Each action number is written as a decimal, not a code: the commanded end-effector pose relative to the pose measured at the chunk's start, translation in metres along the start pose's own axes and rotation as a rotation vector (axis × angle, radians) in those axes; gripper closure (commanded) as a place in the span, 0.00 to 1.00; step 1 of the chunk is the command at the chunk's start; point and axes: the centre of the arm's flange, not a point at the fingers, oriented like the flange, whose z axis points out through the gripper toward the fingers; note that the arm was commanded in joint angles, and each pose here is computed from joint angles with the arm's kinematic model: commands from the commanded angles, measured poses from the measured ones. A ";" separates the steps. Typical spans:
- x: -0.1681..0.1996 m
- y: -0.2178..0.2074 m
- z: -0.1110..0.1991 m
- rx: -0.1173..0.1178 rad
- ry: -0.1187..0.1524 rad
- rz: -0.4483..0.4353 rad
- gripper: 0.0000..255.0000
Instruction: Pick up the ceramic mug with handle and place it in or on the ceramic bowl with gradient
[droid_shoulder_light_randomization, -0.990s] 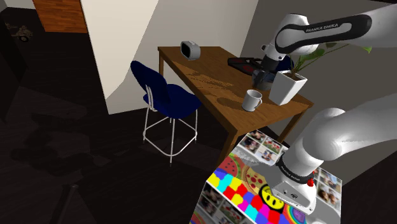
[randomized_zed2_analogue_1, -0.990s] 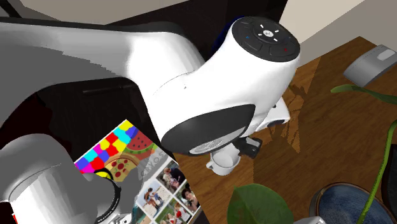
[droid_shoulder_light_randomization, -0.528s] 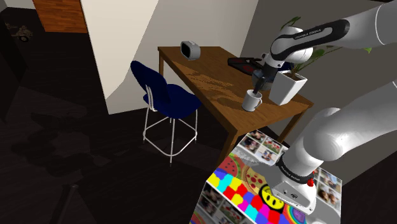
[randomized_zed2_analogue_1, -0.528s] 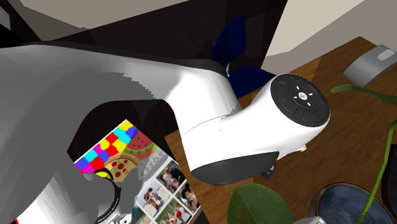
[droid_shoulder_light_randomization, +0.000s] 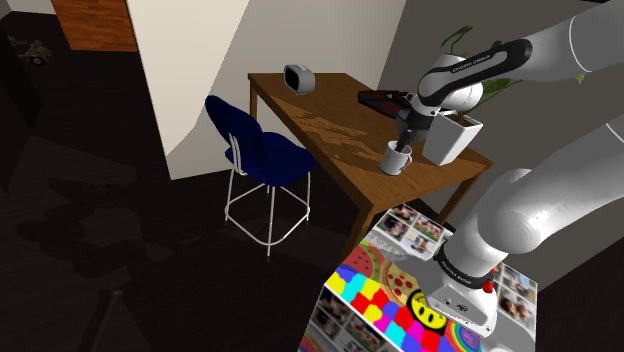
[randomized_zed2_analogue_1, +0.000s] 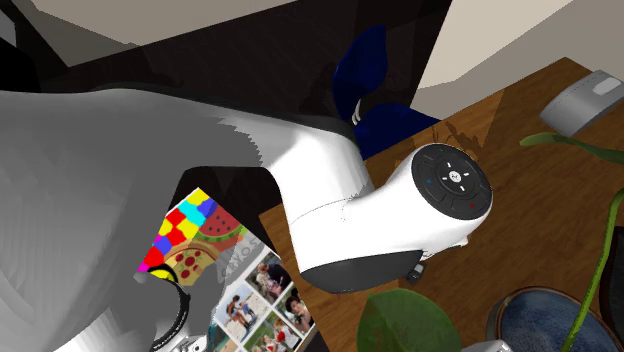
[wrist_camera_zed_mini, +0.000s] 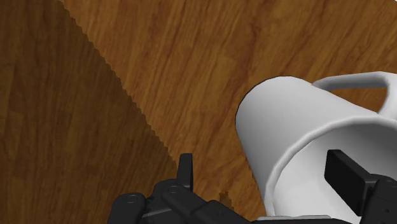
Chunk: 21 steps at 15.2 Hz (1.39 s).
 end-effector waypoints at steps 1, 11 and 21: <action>0.000 0.000 0.001 0.000 0.000 0.000 0.00; 0.000 0.000 0.001 0.000 0.000 0.000 1.00; 0.003 -0.002 -0.031 0.000 0.000 0.000 1.00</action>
